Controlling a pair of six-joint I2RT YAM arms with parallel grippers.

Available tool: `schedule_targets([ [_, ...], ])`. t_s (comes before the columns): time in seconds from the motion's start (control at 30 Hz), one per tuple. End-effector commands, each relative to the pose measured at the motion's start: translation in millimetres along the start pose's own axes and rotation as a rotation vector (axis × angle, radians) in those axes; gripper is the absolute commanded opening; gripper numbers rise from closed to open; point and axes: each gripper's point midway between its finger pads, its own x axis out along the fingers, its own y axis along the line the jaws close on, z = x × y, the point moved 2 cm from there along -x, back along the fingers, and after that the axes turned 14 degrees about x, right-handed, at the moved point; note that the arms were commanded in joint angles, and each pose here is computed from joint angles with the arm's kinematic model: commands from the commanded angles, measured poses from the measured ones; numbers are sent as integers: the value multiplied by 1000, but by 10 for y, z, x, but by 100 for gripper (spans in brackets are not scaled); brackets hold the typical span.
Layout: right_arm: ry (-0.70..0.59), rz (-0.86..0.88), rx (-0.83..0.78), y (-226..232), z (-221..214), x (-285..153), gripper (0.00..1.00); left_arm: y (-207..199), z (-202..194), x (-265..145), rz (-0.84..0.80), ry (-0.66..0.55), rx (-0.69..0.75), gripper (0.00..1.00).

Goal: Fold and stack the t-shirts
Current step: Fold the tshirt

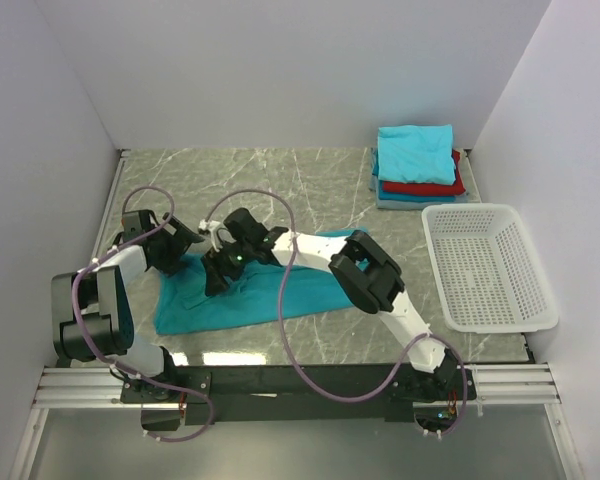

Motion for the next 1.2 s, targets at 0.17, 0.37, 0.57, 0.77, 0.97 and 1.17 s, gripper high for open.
schedule_targets([
  [0.17,-4,59,-86,361,-315,-347,73,129,-84,69,25,22,26,96],
  [0.37,-60,76,-139,513,-197,-460,74,103,-127,43,4,32,20,94],
  [0.57,-43,74,-152,513,-297,-444,74,121,-92,-26,33,4,18,94],
  [0.77,-92,36,-169,576,-317,-628,74,62,-3,-128,30,-46,3,95],
  [0.97,-198,19,-211,850,-406,-1168,74,37,103,-210,57,-79,-1,96],
  [1.17,-430,-291,-60,593,-255,-1768,76,-121,167,-395,1,-128,-20,100],
])
